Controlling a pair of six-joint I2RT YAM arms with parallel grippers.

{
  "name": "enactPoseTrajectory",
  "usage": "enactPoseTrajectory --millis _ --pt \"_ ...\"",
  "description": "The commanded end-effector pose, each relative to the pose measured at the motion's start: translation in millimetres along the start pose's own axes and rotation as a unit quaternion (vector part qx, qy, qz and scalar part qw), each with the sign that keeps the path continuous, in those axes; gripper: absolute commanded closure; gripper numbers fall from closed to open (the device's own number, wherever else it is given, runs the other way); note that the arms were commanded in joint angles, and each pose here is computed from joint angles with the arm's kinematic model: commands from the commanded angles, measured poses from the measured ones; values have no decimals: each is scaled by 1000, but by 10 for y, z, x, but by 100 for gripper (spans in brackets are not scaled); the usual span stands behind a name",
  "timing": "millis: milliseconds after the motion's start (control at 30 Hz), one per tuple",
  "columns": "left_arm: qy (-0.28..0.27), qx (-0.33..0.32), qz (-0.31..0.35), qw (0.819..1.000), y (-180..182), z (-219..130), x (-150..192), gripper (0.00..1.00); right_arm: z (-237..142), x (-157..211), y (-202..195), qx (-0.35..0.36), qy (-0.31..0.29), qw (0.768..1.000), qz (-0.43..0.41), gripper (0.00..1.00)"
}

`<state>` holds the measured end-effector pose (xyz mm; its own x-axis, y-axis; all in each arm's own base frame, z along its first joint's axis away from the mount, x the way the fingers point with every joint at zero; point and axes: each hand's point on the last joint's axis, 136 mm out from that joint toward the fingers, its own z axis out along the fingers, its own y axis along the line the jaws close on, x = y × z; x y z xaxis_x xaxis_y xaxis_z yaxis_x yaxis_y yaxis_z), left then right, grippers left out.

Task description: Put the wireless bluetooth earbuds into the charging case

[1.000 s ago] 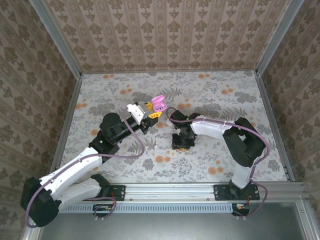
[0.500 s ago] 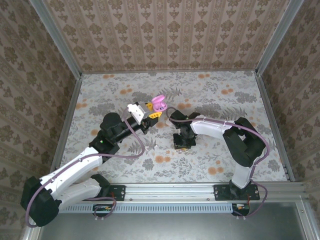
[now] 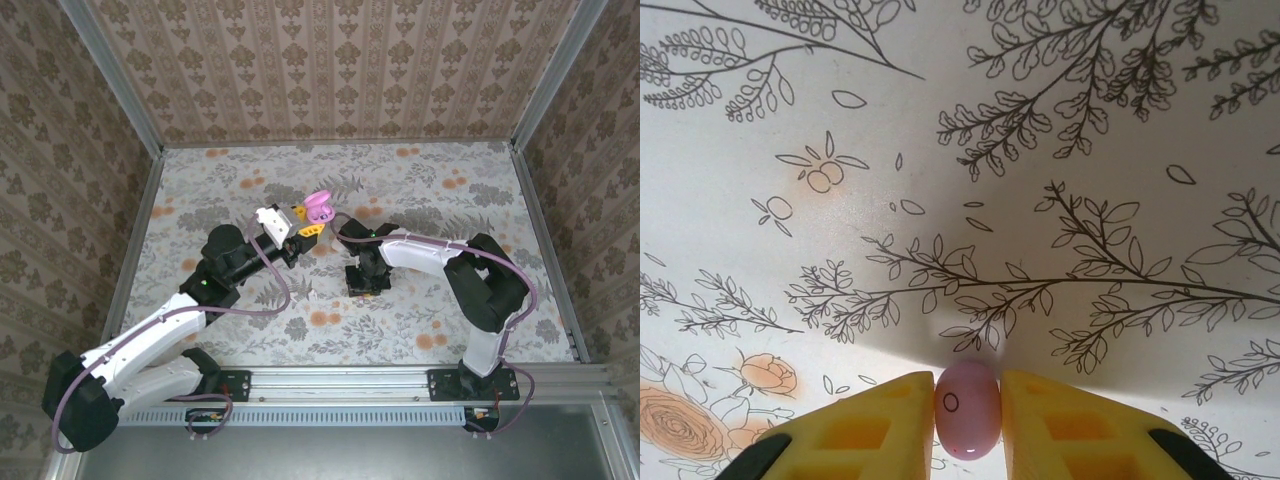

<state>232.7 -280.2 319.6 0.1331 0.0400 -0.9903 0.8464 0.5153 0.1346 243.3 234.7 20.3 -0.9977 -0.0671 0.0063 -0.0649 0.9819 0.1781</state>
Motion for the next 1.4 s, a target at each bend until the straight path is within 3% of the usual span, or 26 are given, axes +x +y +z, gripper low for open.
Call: enactPoseTrajectory --millis 0,900,1100,1367 --pt "-24 0 6 1000 12 21 -219 70 35 47 -42 19 17 1000 -9 74" --pt "-19 3 3 1000 9 45 -202 70 -116 2 -45 12 -13 1000 -15 80" --pt "-15 0 -2 1000 21 62 -169 70 -372 -69 -33 -22 -61 998 0 80" --pt "-5 -7 -16 1000 64 163 -84 70 -1101 -261 12 -105 -184 977 32 79"
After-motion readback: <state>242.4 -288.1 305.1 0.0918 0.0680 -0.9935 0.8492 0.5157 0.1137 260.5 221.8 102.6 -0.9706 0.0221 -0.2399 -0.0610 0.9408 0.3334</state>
